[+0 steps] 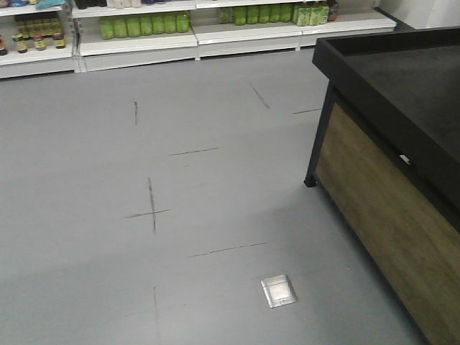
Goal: Pick three apples into basket with both arms
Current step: 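Drive the base forward along the aisle toward the produce tables, then turn the base to face the light-blue basket on the fruit table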
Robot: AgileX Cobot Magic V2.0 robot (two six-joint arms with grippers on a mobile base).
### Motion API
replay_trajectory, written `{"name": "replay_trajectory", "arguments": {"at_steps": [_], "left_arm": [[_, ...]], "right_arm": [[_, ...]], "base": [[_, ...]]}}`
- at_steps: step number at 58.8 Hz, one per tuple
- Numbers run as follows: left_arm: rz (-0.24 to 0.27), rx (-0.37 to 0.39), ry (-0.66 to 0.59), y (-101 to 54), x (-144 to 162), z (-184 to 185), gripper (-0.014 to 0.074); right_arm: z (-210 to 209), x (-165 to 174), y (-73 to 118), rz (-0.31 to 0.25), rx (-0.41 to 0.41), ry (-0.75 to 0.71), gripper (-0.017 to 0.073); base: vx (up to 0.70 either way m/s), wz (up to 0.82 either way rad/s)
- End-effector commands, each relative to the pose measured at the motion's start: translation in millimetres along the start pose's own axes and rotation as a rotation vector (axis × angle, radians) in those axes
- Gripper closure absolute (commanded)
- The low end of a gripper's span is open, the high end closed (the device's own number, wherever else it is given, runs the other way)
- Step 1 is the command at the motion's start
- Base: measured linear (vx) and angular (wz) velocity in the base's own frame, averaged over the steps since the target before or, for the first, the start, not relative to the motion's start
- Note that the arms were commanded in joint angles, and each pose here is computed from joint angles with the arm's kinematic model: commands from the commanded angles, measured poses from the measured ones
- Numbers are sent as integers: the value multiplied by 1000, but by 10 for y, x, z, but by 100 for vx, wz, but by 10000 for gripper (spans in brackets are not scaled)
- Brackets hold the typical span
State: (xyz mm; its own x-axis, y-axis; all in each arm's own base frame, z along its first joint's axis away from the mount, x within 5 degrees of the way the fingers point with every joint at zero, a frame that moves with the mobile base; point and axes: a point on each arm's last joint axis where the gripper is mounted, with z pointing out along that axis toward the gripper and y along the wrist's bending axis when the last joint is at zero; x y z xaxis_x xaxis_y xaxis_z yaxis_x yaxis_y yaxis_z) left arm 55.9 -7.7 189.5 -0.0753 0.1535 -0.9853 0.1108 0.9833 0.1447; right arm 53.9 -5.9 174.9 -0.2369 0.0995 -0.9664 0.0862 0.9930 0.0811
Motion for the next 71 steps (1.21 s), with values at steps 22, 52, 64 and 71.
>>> {"name": "replay_trajectory", "arguments": {"at_steps": [22, 52, 64, 71], "left_arm": [[-16, -27, -97, 35, -143, -32, 592], [-16, -27, -97, 35, -143, -32, 592], [-16, -27, -97, 35, -143, -32, 592], [-16, -27, -97, 35, -143, -32, 592]], "right_arm": [[6, -36, 12, -16, -13, -64, 564], [6, -36, 12, -16, -13, -64, 564], [6, -36, 12, -16, -13, -64, 564], [6, -36, 12, -16, -13, -64, 564]], "base": [[21, -52], [17, -68], [15, -59], [13, -55]]}}
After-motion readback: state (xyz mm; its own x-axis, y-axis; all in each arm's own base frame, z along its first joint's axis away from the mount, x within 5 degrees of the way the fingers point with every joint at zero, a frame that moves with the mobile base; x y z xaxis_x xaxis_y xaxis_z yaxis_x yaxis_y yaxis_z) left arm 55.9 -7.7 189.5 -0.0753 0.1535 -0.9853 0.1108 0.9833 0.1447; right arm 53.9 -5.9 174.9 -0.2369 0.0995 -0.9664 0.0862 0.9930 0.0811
